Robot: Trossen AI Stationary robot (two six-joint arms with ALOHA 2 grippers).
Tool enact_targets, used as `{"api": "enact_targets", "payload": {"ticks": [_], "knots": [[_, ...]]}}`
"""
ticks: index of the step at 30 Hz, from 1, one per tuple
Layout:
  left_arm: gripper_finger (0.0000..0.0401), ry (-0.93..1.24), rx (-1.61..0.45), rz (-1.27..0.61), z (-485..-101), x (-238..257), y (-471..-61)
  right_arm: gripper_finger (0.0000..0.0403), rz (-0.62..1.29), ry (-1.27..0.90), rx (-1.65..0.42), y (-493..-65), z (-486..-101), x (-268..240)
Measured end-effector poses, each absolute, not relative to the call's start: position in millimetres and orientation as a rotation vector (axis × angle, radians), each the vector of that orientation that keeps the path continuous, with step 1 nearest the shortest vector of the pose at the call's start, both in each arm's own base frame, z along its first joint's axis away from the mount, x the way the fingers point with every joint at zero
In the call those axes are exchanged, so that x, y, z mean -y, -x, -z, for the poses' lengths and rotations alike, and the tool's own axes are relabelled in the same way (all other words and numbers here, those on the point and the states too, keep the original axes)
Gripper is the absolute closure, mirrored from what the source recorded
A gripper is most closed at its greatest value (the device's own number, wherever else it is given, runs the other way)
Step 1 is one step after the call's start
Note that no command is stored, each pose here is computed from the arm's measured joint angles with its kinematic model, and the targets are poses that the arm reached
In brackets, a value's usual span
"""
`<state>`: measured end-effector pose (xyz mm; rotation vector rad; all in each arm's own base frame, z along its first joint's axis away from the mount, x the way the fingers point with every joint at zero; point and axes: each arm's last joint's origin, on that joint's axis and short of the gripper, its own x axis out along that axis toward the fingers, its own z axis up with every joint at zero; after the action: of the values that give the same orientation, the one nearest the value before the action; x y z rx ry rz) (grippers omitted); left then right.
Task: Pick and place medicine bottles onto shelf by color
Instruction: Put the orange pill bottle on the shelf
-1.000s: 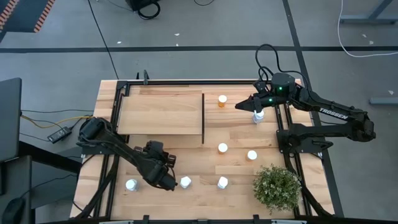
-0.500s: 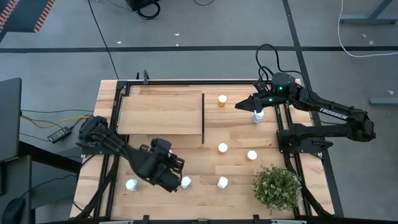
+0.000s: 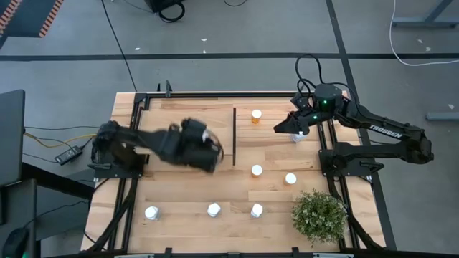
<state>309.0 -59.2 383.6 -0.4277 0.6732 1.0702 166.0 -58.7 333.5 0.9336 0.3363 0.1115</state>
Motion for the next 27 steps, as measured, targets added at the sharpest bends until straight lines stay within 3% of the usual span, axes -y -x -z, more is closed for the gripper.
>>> {"api": "enact_targets", "payload": {"ticks": [7,14,27], "knots": [[0.0172,0.322,-0.787,-1.119,-402,-12,-295,0.0177,-0.125,-0.920,-0.328,-164,-335,57],[0.0188,0.246,-0.904,-1.120,-411,-56,-273,0.0177,-0.126,-0.906,-0.327,-164,-335,57],[0.0188,0.418,-0.794,-1.184,-399,-44,-152,0.0177,-0.015,-0.883,-0.290,-164,-335,61]]}}
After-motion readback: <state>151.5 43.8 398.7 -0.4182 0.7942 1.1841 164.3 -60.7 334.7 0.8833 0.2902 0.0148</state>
